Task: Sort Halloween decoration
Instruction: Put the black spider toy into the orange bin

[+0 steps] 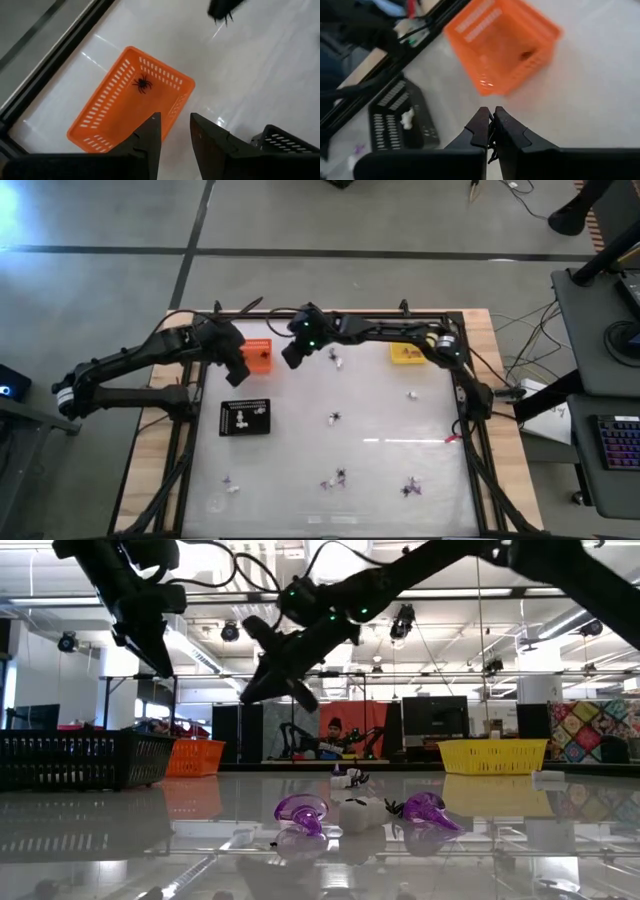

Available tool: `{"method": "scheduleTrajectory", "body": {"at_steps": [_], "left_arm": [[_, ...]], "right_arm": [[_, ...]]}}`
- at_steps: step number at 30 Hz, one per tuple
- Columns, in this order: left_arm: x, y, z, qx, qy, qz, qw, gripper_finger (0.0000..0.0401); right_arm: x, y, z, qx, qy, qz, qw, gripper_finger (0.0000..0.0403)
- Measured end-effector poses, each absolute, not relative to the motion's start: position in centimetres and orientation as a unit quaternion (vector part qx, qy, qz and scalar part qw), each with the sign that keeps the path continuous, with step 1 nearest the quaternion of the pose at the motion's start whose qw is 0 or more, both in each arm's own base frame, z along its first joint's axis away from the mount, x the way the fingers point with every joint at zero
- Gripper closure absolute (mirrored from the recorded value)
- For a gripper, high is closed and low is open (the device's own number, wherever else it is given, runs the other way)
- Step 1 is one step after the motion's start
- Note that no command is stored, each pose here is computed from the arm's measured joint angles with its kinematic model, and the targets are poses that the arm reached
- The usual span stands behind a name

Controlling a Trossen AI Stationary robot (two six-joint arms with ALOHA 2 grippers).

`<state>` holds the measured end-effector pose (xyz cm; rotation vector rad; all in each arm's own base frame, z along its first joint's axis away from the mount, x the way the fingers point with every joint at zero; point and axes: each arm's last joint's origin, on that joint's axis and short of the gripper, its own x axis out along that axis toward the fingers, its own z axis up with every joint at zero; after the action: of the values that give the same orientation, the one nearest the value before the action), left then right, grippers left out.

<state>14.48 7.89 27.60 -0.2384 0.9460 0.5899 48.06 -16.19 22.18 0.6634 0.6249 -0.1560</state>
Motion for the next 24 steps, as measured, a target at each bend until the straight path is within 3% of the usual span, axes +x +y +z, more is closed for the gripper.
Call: {"method": "scheduleTrajectory", "body": {"at_steps": [7, 24], "left_arm": [[14.3, 7.9, 27.7, -0.128, 0.437, 0.303, 0.837, 0.0315], [14.2, 7.9, 27.7, -0.161, 0.430, 0.319, 0.829, 0.0315]], "right_arm": [[50.5, -17.7, 21.8, 0.299, 0.290, -0.025, 0.909, 0.0392], [53.9, -20.4, 19.3, 0.270, 0.260, 0.004, 0.927, 0.0392]]}}
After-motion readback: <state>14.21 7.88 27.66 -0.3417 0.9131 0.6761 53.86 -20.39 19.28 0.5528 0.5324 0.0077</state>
